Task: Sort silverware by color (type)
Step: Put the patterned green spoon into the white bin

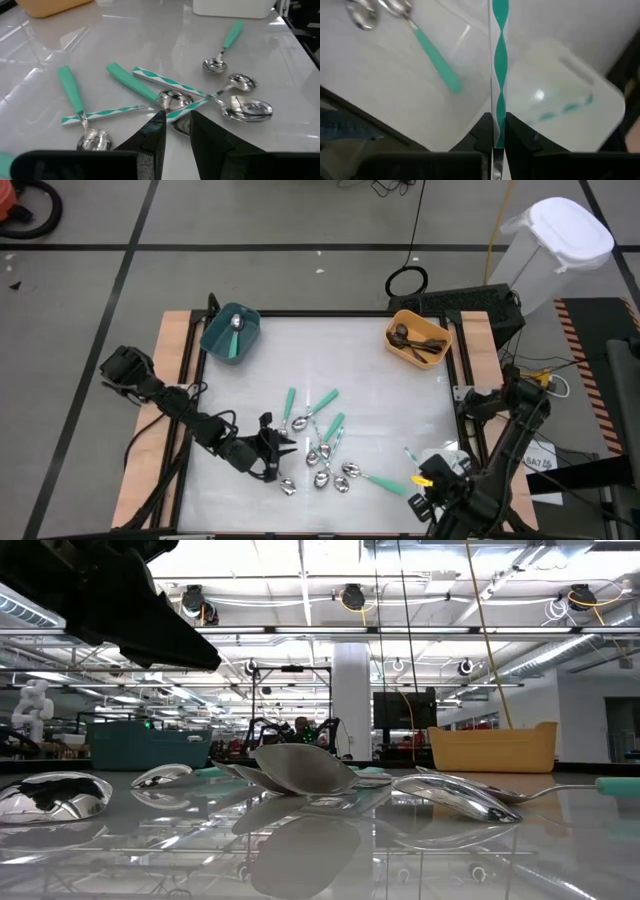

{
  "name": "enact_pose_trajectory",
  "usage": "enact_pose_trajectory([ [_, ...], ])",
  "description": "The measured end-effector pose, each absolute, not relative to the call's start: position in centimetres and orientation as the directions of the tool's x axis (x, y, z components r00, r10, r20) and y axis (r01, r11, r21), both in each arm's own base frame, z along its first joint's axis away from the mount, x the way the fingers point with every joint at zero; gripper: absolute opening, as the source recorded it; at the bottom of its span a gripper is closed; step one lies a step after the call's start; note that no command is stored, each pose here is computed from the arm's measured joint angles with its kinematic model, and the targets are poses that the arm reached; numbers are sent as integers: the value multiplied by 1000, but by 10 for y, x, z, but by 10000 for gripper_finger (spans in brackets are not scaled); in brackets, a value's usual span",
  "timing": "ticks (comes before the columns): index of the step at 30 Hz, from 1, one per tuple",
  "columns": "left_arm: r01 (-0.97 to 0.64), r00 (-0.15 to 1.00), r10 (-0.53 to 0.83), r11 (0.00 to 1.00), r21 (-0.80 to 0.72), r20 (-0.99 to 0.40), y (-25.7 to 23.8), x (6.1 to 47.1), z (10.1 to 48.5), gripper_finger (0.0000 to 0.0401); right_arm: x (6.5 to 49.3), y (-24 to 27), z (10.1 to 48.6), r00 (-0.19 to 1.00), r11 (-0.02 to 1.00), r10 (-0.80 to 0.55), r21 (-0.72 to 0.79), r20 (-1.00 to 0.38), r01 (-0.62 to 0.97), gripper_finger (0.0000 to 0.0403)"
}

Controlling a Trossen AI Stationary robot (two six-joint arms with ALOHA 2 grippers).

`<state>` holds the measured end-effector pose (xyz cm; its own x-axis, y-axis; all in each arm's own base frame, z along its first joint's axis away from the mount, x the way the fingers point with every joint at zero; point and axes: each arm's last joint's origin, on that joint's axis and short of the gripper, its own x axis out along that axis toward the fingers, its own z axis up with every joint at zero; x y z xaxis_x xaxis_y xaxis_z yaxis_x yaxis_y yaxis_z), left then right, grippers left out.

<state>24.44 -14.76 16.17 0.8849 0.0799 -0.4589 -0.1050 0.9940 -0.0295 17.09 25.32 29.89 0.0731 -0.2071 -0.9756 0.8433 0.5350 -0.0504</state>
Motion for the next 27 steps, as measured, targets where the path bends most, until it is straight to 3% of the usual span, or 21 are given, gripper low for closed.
enact_pose_trajectory([
  [6,-70,886,59,997,-7,-460,-153,241,162,88,150,265,294,33,437,-194,-57,-980,898,26],
  [15,-59,886,58,998,12,-461,-153,241,162,88,136,262,269,-99,425,-238,-195,-966,884,27],
  [27,-59,885,58,998,13,-461,-153,241,161,88,136,263,248,-91,484,-222,-191,-971,854,30],
])
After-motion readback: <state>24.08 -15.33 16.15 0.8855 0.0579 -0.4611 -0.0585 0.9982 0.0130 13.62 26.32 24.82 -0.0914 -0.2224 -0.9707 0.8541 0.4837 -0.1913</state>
